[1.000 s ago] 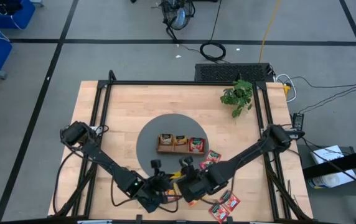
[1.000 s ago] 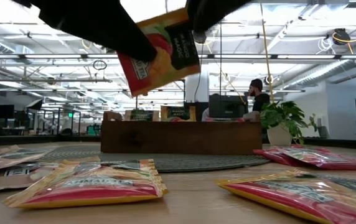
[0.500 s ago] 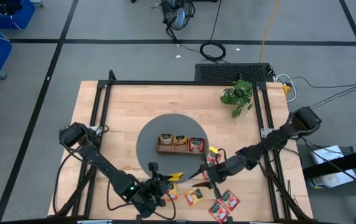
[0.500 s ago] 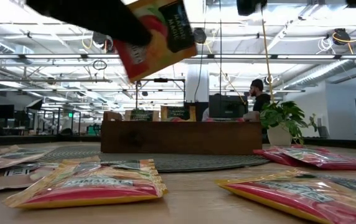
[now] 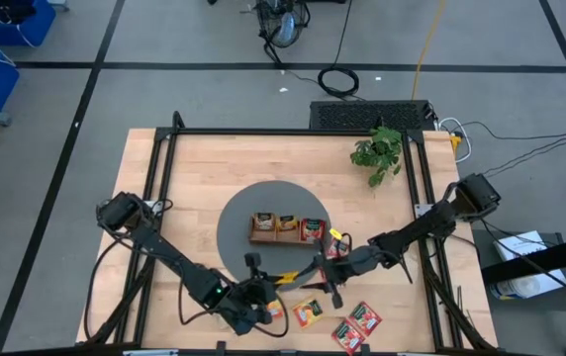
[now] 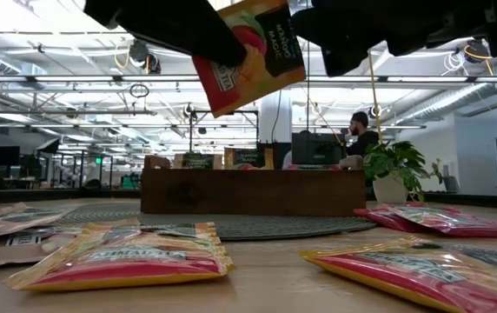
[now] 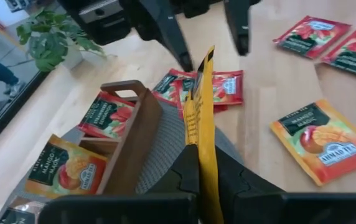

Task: Pick & Place Tea
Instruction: Put the middle yellow tea sachet into the middle section of the wooden organizer

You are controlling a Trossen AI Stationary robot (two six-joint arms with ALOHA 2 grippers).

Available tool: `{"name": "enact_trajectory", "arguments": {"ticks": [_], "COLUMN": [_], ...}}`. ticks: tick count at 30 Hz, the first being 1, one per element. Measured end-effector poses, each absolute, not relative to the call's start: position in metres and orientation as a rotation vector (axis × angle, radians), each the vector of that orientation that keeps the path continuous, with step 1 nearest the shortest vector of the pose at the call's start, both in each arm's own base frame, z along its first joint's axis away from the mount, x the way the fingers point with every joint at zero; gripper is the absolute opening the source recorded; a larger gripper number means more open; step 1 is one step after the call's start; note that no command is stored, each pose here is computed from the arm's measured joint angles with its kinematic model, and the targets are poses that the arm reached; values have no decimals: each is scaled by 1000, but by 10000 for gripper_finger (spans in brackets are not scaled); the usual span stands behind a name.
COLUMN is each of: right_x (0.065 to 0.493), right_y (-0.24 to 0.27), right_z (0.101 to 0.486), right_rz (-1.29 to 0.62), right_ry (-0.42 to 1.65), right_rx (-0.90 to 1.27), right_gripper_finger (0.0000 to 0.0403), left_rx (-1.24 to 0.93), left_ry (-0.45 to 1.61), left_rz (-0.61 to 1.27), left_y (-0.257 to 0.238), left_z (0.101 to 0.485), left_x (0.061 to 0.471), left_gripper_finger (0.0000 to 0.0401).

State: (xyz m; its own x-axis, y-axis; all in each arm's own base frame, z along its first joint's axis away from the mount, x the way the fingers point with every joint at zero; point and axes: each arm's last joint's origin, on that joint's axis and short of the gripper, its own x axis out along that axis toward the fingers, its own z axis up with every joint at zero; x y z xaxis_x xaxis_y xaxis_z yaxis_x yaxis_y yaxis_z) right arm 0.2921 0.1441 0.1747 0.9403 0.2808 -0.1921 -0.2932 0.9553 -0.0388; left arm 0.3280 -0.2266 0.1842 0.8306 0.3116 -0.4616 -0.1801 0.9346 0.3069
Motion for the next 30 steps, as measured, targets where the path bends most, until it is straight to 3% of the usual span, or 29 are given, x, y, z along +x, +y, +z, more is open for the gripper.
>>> {"name": "enact_trajectory", "arguments": {"ticks": [7, 14, 18, 25, 30], "right_x": [297, 297, 298, 298, 301], "right_y": [133, 129, 130, 130, 125], "right_z": [172, 169, 170, 169, 166], "right_rz": [247, 238, 240, 267, 310], "right_ry": [224, 256, 248, 256, 273], "right_rx": [-26, -26, -24, -13, -23], "right_gripper_finger": [125, 125, 116, 83, 13], "left_rx": [252, 255, 250, 231, 221], "left_ry": [530, 531, 535, 553, 561], "left_rz": [264, 265, 273, 260, 266], "left_y": [-226, -226, -221, -215, -209], "left_z": [184, 184, 184, 183, 183], "left_x": [328, 329, 332, 337, 341], "left_gripper_finger": [34, 12, 32, 13, 27]}}
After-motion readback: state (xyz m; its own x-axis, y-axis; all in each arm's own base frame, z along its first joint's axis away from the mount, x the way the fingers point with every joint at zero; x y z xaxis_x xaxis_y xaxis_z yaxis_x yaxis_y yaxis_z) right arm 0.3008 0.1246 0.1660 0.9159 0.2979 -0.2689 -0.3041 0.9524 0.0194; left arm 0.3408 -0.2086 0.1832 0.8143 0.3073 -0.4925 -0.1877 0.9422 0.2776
